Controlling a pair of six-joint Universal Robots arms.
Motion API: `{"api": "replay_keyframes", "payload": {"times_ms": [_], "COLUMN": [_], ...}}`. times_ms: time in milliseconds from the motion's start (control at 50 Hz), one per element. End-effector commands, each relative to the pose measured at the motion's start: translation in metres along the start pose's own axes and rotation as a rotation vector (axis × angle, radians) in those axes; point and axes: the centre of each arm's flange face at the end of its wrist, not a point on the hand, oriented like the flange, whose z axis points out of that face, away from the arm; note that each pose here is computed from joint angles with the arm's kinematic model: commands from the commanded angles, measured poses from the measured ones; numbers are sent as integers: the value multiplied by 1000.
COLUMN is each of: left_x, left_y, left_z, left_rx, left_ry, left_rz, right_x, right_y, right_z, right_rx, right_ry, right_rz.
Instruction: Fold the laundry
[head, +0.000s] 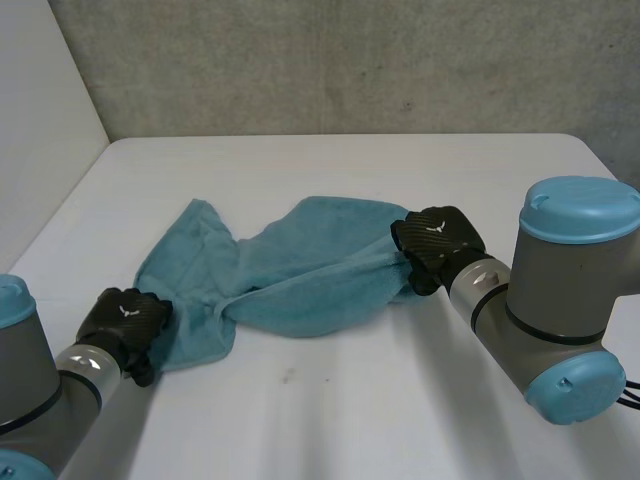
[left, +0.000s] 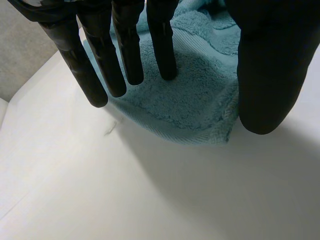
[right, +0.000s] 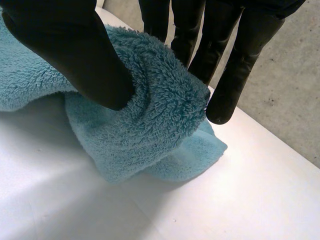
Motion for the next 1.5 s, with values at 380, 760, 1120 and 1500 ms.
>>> {"api": "replay_keyframes", "payload": {"times_ms": [380,760,1120,1500], "left_x": [-1,-30,-108,-89], "left_y": [-1,-44,-124,-174], "left_z": [18,-12,-61,69], "left_rx": [43,157,432,498], "left_ry": [-24,-108,-325,-251], "left_rz": [0,2,2,14], "right_x": [-1,15,93,106], "right_y": [4,-25,-123,-97], "right_z": [2,-7,-91,36], "right_rx": [-10,28,81,97], "right_ry": [-3,30,177,297], "right_rz": [0,-25,-281,-280]}}
